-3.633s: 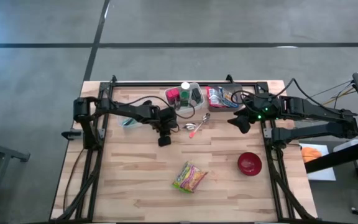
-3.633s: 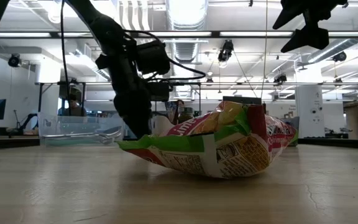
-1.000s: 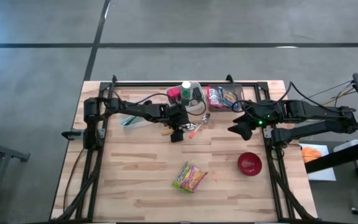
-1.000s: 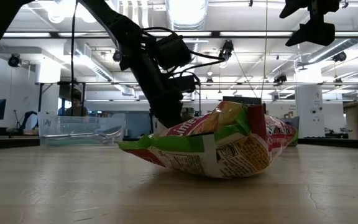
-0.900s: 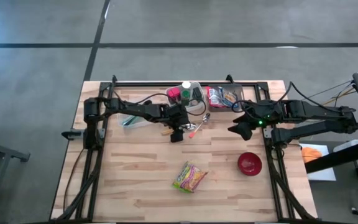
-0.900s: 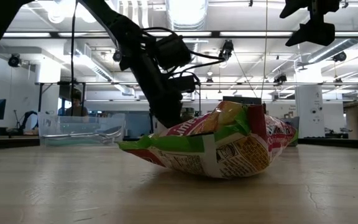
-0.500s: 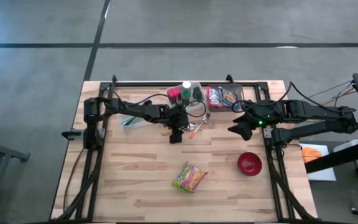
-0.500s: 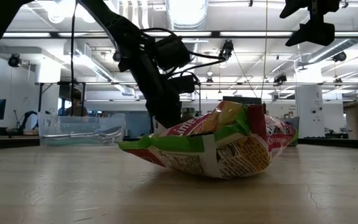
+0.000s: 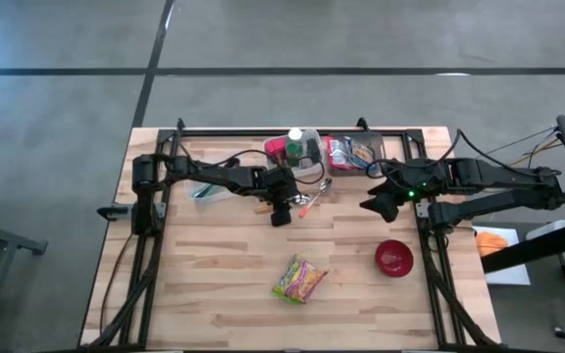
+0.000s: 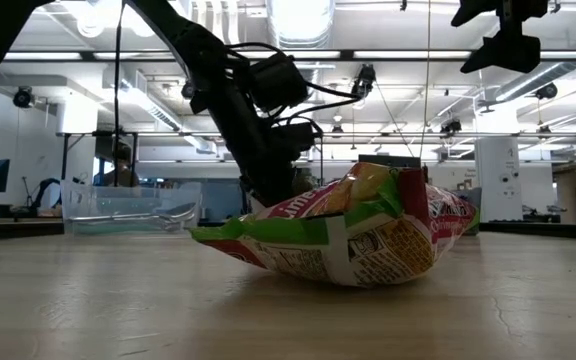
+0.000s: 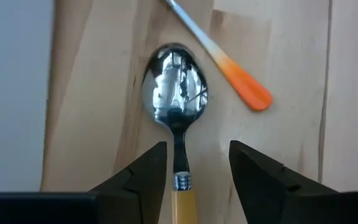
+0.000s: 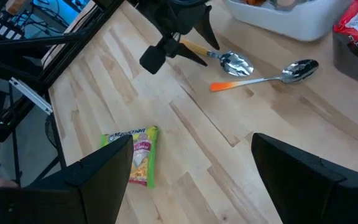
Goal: Pick & Place Food Item
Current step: Put the yellow spoon into the transparent bin
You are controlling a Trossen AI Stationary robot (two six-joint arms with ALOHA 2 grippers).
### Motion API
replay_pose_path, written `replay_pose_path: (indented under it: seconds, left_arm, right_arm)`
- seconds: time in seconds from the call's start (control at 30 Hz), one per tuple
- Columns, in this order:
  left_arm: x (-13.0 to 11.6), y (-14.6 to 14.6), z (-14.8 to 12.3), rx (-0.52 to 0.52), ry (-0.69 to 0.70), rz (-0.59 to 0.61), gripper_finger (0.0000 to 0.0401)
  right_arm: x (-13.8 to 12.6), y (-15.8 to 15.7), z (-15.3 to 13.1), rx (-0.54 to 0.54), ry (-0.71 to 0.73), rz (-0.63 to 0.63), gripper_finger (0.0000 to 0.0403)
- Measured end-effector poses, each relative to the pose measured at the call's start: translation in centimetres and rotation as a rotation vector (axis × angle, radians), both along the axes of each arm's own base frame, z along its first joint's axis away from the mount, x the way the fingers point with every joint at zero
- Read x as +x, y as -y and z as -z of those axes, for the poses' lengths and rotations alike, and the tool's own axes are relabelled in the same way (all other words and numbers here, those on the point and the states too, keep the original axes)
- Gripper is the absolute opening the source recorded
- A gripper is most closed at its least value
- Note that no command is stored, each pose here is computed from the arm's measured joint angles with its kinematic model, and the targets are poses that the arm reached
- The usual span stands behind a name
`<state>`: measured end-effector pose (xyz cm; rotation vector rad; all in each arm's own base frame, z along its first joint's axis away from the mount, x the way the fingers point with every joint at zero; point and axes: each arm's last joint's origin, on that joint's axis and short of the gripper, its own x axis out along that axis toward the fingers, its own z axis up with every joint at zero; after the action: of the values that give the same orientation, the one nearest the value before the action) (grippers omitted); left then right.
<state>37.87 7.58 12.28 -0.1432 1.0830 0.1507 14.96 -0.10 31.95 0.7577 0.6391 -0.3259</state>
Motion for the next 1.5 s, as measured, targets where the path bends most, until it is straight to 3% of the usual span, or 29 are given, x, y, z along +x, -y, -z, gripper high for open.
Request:
replay_pose_path:
  seconds: [0.4,0.77,0.93,1.07,1.27,1.5]
  left_arm:
    - [-0.1,0.2,-1.3,0.061,0.005,0.000,0.0247]
    - [0.5,0.1,-3.3,0.053,0.016,-0.040,0.0252]
    - [0.1,1.1,-4.5,0.009,-0.008,0.046,0.0252]
    - [-0.7,1.8,-4.0,-0.003,-0.069,0.096,0.0252]
    - [-1.6,1.8,-2.6,-0.011,-0.090,-0.010,0.0252]
    - [-1.9,1.8,-1.1,0.015,-0.071,-0.025,0.0252]
  right_arm:
    - [0.0,-0.9,0.0,0.038,0.005,-0.030,0.0322]
    - [0.0,-1.1,0.0,0.034,0.006,-0.034,0.0322]
    - [0.0,-1.2,0.0,0.032,0.006,-0.033,0.0322]
    - [0.0,-1.1,0.0,0.026,0.006,-0.031,0.0322]
    - [0.0,-1.3,0.0,0.024,0.006,-0.034,0.0322]
    - [0.0,-1.3,0.0,0.024,0.007,-0.035,0.0322]
